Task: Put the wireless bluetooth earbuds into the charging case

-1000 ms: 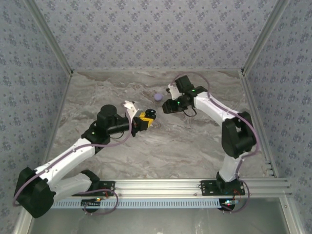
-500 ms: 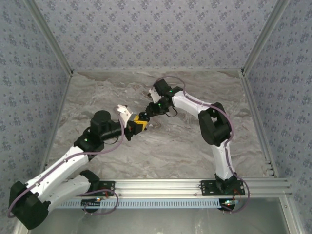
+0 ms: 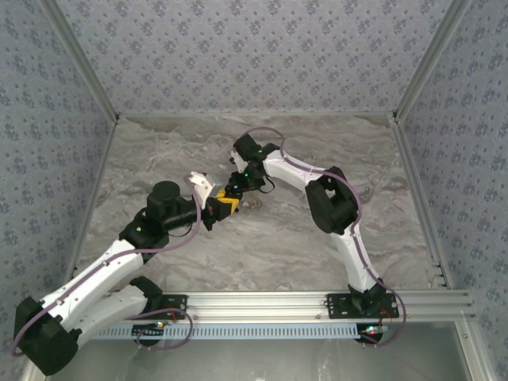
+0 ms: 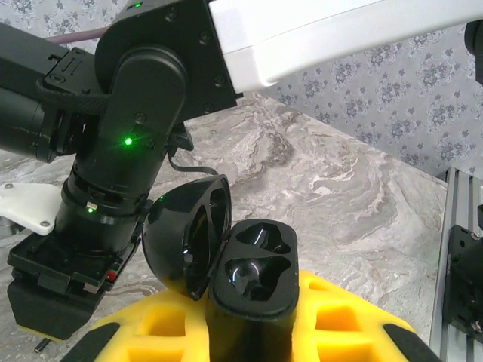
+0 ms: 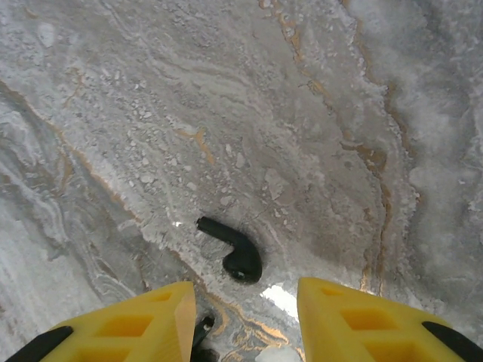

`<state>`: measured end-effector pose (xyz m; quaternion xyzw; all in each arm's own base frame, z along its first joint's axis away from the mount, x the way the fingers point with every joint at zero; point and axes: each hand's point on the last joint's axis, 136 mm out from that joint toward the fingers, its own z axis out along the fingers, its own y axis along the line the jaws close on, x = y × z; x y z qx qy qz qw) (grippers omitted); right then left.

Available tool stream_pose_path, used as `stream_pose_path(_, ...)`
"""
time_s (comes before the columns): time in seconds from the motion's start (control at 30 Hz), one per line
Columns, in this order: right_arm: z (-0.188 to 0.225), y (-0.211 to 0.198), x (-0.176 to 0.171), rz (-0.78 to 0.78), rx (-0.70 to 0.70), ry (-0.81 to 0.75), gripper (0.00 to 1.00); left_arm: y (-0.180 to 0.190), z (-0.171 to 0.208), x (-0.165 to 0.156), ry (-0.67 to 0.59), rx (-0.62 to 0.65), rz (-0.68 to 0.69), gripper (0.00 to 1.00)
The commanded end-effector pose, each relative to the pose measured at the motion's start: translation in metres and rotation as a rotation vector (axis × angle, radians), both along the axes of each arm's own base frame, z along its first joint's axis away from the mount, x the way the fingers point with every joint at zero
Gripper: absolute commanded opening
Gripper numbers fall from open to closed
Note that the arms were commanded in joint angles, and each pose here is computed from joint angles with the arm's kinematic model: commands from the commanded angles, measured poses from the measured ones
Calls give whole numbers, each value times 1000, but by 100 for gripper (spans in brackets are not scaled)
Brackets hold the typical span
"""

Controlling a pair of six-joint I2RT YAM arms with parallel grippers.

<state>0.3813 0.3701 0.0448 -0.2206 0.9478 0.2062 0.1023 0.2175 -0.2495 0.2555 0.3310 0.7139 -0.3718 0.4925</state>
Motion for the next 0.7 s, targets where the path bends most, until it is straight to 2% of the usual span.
stream_pose_path(0.0, -7, 2, -3, -13, -43, 16, 42, 1, 8, -1, -16, -21, 4, 19)
stream_pose_path(0.67, -42, 3, -8, -9, -153, 35, 35, 1, 7, -1, -6, -23, 6, 19)
